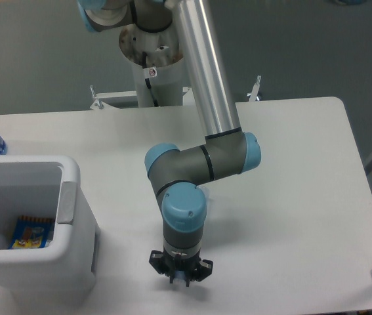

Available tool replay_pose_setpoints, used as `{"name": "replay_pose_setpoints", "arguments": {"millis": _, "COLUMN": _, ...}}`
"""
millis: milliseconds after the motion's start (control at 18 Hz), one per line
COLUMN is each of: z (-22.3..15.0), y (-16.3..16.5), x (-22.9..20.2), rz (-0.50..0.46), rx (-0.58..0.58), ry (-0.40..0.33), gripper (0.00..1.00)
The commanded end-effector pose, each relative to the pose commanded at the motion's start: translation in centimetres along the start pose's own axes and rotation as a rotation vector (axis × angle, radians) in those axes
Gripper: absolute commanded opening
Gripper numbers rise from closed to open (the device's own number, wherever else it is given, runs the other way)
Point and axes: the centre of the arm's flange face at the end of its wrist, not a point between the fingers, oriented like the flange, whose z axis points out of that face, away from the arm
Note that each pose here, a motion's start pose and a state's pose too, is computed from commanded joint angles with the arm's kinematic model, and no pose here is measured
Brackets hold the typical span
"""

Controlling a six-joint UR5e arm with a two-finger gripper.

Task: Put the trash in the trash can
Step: 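Lift the bottle and carry it over the white bin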

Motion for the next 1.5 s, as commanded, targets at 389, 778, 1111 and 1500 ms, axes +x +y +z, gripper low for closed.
{"name": "replay_pose_setpoints", "arguments": {"millis": 389, "z": -12.3, "y": -4.2, "x": -4.0, "rz": -0.133, "rx": 0.314, "ry": 0.043, "gripper": 0.21}}
{"name": "replay_pose_setpoints", "arguments": {"millis": 778, "z": -22.8, "y": -9.2, "x": -3.8, "rz": -0.286, "rx": 0.641, "ry": 0.018, "gripper": 0.21}}
{"name": "replay_pose_setpoints", "arguments": {"millis": 1111, "z": -33.5, "y": -9.5, "x": 4.0, "rz": -0.216, "rx": 0.765, "ry": 0.038, "gripper": 0.21}}
{"name": "replay_pose_setpoints", "arguments": {"millis": 1500, "z": -39.6, "y": -8.6, "x": 13.7, "rz": -0.152, "rx": 0.823, "ry": 0.118, "gripper": 0.21}}
